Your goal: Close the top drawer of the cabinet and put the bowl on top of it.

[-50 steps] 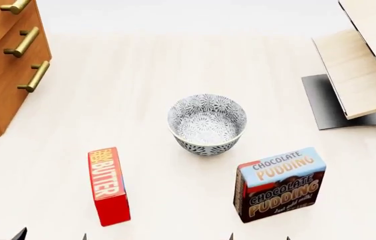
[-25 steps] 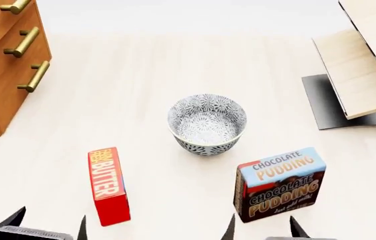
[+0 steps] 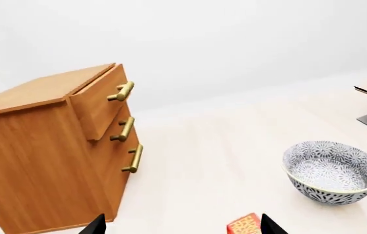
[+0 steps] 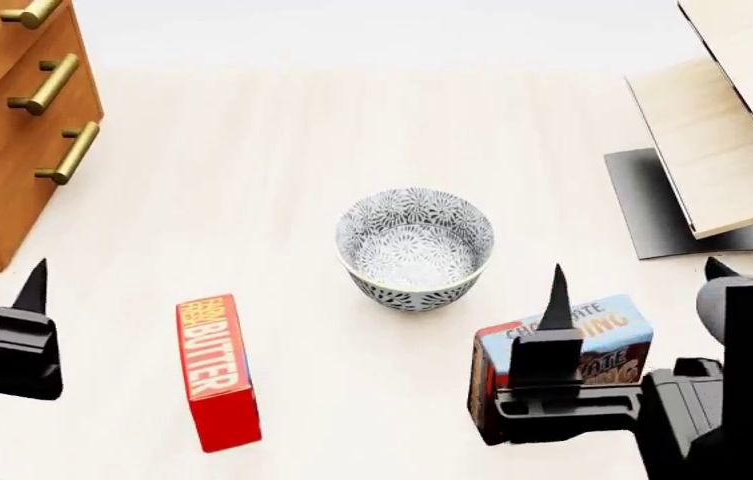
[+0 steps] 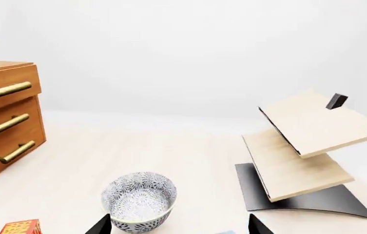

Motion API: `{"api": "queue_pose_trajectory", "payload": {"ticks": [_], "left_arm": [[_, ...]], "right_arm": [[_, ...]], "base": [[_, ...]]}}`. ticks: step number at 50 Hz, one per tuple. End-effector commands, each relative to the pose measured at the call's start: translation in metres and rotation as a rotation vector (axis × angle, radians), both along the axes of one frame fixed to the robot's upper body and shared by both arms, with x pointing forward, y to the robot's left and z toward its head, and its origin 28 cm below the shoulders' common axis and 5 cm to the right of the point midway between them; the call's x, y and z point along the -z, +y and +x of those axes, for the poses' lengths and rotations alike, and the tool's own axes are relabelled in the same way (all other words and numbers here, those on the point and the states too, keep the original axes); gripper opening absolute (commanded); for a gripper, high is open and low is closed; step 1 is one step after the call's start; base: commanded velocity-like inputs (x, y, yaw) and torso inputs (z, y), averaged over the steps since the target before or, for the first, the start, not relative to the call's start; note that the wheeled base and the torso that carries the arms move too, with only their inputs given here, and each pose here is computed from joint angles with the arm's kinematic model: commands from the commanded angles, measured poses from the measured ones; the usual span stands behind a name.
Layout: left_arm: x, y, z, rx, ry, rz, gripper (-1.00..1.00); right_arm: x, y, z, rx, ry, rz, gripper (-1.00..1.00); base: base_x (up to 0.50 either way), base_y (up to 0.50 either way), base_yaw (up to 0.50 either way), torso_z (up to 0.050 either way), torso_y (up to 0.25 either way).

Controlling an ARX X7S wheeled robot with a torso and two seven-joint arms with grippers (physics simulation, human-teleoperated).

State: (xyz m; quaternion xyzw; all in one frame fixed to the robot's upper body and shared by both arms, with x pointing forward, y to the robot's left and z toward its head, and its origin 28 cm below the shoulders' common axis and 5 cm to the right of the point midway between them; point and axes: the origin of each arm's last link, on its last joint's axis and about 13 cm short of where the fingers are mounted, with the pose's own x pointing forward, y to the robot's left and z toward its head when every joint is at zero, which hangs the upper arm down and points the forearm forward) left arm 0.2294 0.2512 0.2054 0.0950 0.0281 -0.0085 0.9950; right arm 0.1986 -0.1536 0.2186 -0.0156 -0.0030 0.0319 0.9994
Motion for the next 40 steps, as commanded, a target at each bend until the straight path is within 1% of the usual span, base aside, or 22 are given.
{"api": "queue_pose_trajectory", "payload": {"ticks": [1,4,7,13,20,28,33,40], "left_arm": [[-0.028,0.023,-0.031,0.007,-0.053,0.009,1.0],[-0.029,0.026,-0.037,-0.005,-0.071,-0.011,1.0],[-0.029,0.026,-0.041,-0.017,-0.081,0.009,1.0],[-0.032,0.027,-0.047,-0.014,-0.107,0.013,1.0],[-0.028,0.028,-0.048,-0.013,-0.097,-0.008,1.0],[-0.018,0.029,-0.05,-0.023,-0.046,-0.007,1.0],[-0.012,0.03,-0.05,-0.031,-0.033,-0.004,1.0],[-0.015,0.03,-0.05,-0.027,-0.037,-0.005,1.0]], "right_arm": [[-0.027,-0.019,-0.043,-0.026,-0.095,-0.102,1.0],[-0.023,-0.019,-0.045,-0.025,-0.095,-0.093,1.0],[-0.019,-0.02,-0.043,-0.015,-0.093,-0.092,1.0],[-0.019,-0.021,-0.042,-0.008,-0.099,-0.097,1.0],[-0.016,-0.022,-0.045,0.002,-0.095,-0.1,1.0],[-0.014,-0.021,-0.045,0.001,-0.094,-0.116,1.0],[-0.014,-0.021,-0.045,-0.003,-0.099,-0.116,1.0],[-0.014,-0.021,-0.046,0.002,-0.097,-0.116,1.0]], "base": [[0.0,0.0,0.0,0.0,0.0],[0.0,0.0,0.0,0.0,0.0],[0.0,0.0,0.0,0.0,0.0],[0.0,0.0,0.0,0.0,0.0],[0.0,0.0,0.0,0.0,0.0],[0.01,0.0,0.0,0.0,0.0],[0.22,0.0,0.0,0.0,0.0],[0.22,0.0,0.0,0.0,0.0]]}}
